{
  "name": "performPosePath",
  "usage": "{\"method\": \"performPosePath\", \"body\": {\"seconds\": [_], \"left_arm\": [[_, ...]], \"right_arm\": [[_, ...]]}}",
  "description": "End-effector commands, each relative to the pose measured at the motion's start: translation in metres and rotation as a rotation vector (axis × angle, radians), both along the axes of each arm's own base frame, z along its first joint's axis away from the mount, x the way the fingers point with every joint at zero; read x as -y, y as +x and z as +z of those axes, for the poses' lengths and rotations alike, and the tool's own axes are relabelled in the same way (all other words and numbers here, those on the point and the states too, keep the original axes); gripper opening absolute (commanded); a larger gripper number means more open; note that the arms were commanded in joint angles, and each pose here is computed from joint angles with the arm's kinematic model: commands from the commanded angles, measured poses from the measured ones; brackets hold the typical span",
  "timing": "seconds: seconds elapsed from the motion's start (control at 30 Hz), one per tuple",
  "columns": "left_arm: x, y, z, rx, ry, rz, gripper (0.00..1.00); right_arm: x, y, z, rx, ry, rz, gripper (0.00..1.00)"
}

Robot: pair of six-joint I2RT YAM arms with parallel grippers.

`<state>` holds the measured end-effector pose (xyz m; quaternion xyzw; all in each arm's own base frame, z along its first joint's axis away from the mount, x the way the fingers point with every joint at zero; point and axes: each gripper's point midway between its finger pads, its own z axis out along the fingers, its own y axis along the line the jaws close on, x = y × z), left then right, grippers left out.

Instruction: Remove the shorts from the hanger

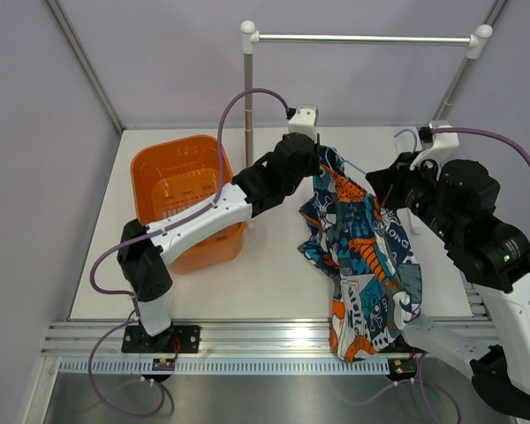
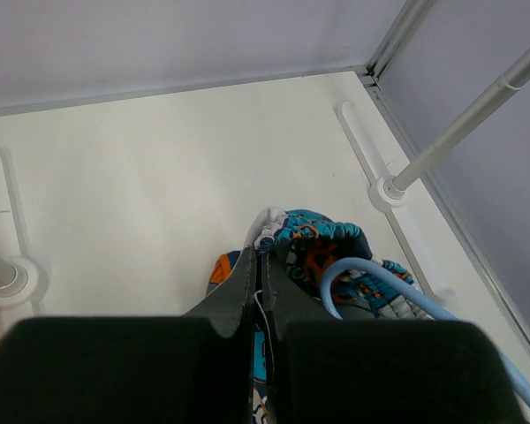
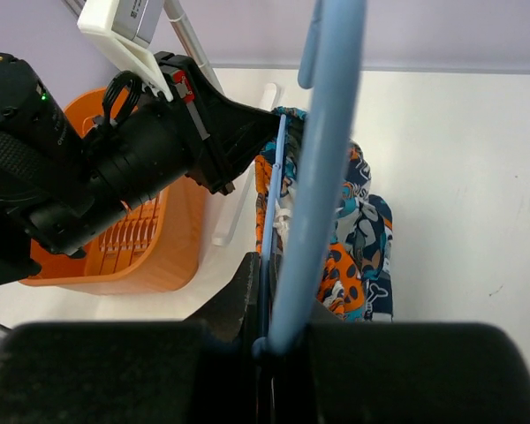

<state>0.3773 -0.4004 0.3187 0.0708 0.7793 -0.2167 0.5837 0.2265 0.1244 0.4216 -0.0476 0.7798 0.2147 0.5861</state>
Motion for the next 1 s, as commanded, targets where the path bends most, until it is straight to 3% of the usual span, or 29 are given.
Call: {"method": "performPosePath", "body": {"seconds": [0.0,0.63,0.73,0.97], "left_arm": [[-0.013,0.017,0.014,0.035,-0.012,0.038,0.0],[0.006,-0.032,0.002,0.007,0.016,-0.237,0.0],[0.014,-0.053,0.009,0.032,0.038,-0.297,0.0],[0.013,-0.145,0.048,0.097,0.045,-0.537,0.0]], "right_arm": [[0.008,-0.015,0.023,0.053,0.031,-0.001,0.0],[0.013,0.015,0.035,0.115,0.017,-0.102,0.0],[0.015,0.023,0.036,0.127,0.006,-0.126,0.0],[0.01,0.047,0.026,0.128,-0.017,-0.171,0.0]]}}
